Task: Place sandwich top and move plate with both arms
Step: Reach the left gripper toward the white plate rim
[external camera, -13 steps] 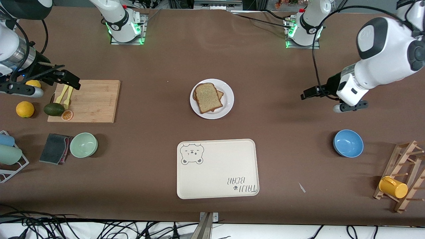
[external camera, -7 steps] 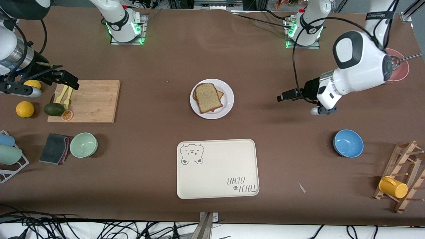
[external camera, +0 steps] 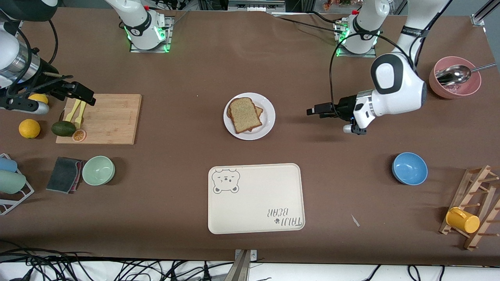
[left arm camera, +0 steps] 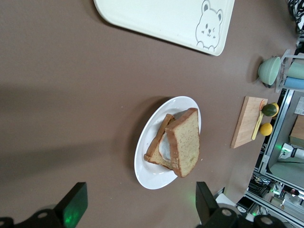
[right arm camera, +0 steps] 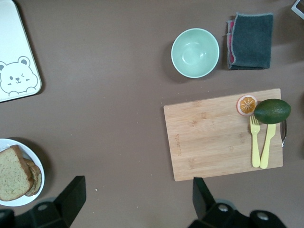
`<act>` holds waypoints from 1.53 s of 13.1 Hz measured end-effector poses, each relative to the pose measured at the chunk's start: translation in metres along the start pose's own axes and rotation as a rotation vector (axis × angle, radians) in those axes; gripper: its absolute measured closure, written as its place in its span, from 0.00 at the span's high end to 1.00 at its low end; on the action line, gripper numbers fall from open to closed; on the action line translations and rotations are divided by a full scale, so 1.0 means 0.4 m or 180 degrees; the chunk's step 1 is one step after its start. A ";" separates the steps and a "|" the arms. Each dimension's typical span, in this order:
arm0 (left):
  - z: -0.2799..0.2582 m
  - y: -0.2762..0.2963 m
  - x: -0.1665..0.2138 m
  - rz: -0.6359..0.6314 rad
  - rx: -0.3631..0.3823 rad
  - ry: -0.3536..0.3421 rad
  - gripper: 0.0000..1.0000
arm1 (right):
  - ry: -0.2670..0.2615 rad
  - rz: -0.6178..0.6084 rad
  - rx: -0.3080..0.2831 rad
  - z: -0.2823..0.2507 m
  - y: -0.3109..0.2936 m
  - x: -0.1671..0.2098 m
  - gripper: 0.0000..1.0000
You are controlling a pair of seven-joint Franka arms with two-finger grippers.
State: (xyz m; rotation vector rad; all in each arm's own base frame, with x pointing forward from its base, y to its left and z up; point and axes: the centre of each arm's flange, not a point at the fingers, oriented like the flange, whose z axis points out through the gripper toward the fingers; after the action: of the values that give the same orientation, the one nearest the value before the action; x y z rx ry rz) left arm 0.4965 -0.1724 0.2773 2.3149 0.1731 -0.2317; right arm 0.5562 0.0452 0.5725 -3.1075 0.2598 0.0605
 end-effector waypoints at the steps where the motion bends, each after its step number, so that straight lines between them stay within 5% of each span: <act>1: 0.040 0.001 -0.005 -0.0004 0.0013 0.0019 1.00 | -0.0002 -0.0004 -0.0001 -0.003 -0.001 -0.003 1.00; 10: 0.348 -0.051 -0.077 0.0131 -0.0470 0.0261 1.00 | -0.0022 0.0002 -0.0009 -0.005 0.003 -0.010 1.00; 20: 0.499 -0.095 -0.158 0.0194 -0.0558 0.0303 0.97 | -0.0018 0.0065 0.0000 -0.008 0.075 0.006 1.00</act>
State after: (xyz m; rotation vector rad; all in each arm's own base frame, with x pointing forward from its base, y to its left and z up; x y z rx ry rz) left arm 0.4048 -0.2958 0.1301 2.1543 0.1635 -0.0724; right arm 0.5538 0.0151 0.5749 -3.1045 0.2915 0.0695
